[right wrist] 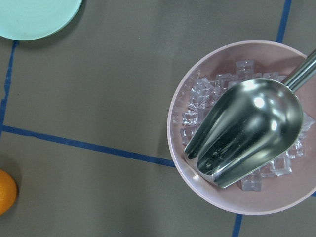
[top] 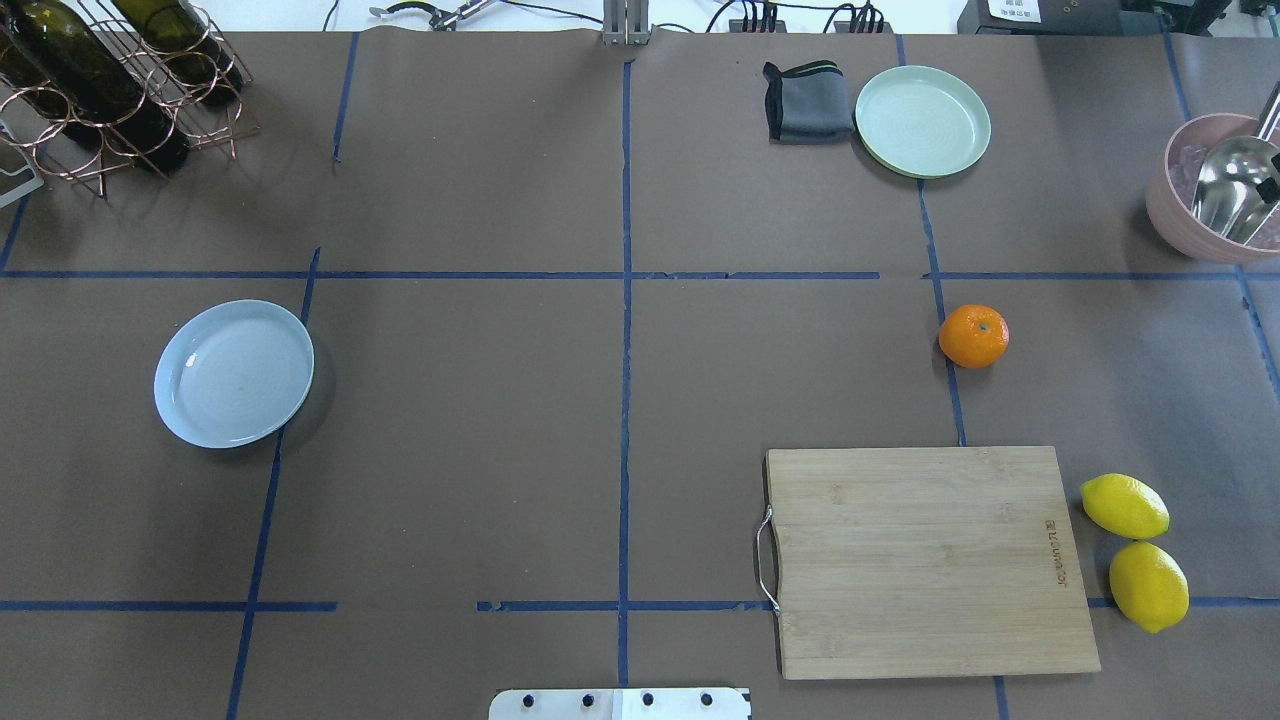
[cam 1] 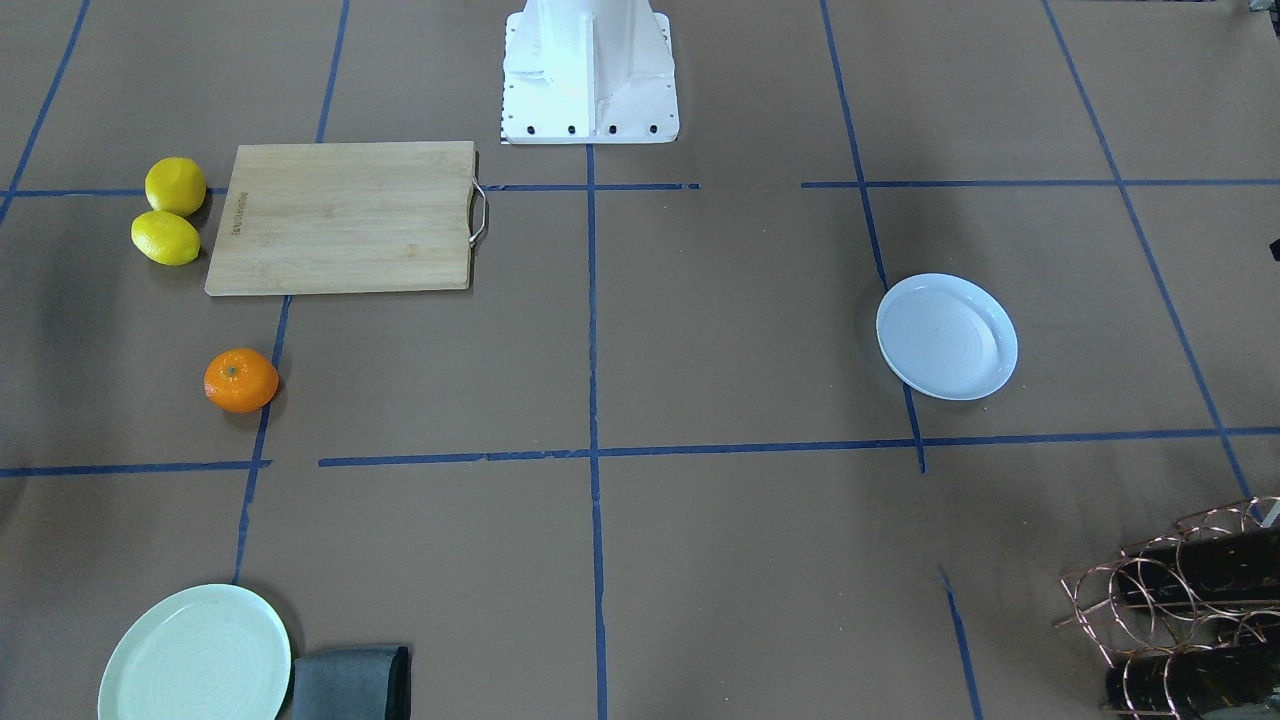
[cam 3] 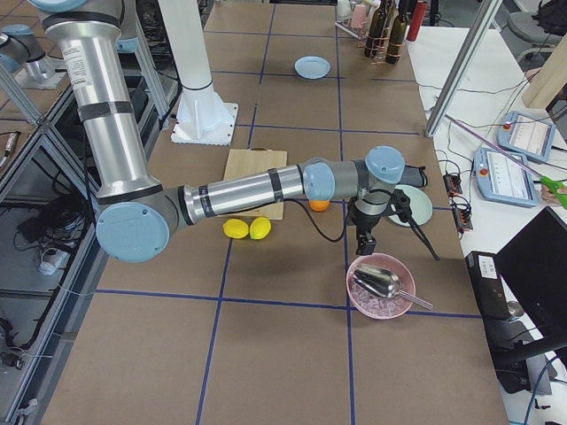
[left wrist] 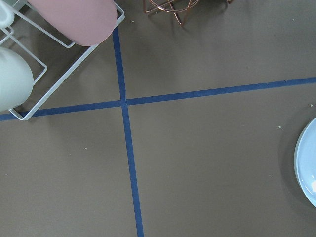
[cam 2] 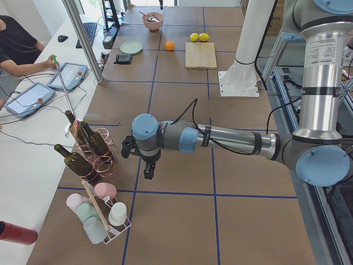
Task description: Pick orange to plate
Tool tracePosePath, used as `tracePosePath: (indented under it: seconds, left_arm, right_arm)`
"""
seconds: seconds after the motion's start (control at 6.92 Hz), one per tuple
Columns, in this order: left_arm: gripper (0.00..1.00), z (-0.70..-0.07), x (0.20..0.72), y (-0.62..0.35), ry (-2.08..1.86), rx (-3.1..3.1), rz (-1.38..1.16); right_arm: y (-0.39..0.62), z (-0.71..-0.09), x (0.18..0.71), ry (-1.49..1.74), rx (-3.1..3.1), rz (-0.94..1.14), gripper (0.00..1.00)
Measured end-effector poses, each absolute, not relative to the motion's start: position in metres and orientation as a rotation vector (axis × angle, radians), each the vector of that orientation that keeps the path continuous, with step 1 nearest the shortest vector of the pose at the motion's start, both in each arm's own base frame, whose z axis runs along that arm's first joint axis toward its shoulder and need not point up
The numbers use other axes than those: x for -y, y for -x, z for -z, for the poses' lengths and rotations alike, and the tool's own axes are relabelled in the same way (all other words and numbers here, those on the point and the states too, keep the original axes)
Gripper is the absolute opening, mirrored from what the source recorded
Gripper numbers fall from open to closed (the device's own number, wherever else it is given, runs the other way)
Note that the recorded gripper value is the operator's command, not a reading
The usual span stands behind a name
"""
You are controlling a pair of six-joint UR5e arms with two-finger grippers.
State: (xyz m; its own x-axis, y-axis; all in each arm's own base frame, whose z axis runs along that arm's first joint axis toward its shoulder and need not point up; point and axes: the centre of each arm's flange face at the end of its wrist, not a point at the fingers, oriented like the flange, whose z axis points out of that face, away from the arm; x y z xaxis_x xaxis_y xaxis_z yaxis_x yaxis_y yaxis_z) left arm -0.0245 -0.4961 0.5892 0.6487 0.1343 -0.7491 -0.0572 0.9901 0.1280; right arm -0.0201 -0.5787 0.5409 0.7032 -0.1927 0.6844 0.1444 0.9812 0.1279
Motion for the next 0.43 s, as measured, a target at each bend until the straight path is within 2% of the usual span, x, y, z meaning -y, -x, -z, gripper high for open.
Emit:
tracePosePath:
  seconds: [0.43]
  left_arm:
    - [1.00,-0.568,0.503,0.024,-0.123,-0.842,-0.130]
  right_arm:
    - [0.020,-0.542,0.552,-0.066,0.785,0.194,1.00]
